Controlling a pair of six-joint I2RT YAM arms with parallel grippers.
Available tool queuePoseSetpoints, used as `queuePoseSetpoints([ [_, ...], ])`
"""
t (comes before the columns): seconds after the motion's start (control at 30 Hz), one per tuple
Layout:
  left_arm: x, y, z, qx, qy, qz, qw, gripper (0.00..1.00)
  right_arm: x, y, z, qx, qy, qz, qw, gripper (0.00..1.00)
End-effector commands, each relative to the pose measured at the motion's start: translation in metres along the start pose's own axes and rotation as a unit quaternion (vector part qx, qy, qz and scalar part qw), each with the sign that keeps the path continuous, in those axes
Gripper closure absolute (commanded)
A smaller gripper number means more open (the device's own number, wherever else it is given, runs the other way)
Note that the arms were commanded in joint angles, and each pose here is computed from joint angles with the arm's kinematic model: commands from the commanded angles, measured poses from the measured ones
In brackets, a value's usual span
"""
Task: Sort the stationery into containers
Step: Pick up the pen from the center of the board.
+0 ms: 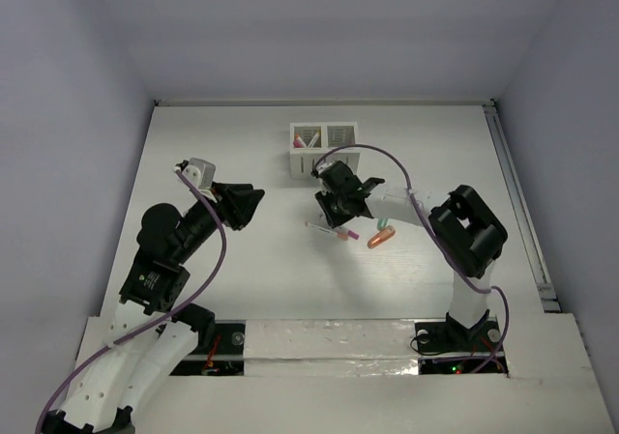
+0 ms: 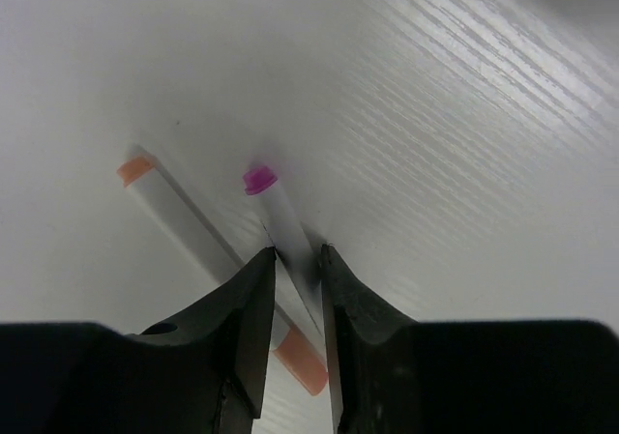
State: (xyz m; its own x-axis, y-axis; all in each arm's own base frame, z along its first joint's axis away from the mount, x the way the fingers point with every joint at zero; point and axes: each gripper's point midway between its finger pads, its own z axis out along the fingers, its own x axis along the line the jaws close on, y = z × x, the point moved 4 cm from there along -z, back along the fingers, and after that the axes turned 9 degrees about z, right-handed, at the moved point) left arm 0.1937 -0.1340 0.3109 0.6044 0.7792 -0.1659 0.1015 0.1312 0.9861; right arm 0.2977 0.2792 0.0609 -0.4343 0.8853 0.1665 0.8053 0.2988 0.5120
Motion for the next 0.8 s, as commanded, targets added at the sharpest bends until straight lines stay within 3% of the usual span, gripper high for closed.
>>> queuePoseSetpoints([
  [0.0,-0.001,0.01,-0.001,-0.024,0.001,0.009,1.0,0.68,-0.002,0.011,0.001,-0.012,-0.042,-0.013,0.999,0.7],
  [0.07,-0.001,0.008,0.001,-0.02,-0.001,0.008,1.0,0.68,-0.002,0.011,0.004,-0.012,-0.052,-0.02,0.998,0.75],
  [0.2,-0.001,0.011,-0.002,-0.026,0.0,0.009,1.0,0.68,-0.005,0.014,0.006,-0.025,-0.08,-0.022,0.996,0.98],
  [0.3,0.0,0.008,0.001,-0.019,0.003,0.008,1.0,0.68,-0.002,0.024,-0.007,-0.054,-0.072,-0.017,0.996,1.0],
  [0.43,0.002,0.009,0.0,-0.023,0.012,0.007,1.0,0.68,0.008,0.058,-0.044,-0.15,-0.045,0.002,0.988,1.0],
  [0.6,0.034,0.003,-0.003,-0.004,0.132,-0.012,0.991,0.64,0.027,0.115,-0.11,-0.295,0.01,0.021,0.955,1.0],
  [0.67,0.036,0.008,-0.007,-0.017,0.14,-0.013,0.99,0.56,0.033,0.142,-0.128,-0.359,0.025,0.036,0.932,1.0],
  [0.7,0.035,0.01,-0.008,-0.02,0.139,-0.012,0.99,0.46,0.034,0.15,-0.132,-0.377,0.025,0.041,0.925,1.0],
  [0.77,0.035,0.008,-0.008,-0.015,0.139,-0.012,0.99,0.35,0.041,0.178,-0.145,-0.433,0.036,0.053,0.899,1.0],
])
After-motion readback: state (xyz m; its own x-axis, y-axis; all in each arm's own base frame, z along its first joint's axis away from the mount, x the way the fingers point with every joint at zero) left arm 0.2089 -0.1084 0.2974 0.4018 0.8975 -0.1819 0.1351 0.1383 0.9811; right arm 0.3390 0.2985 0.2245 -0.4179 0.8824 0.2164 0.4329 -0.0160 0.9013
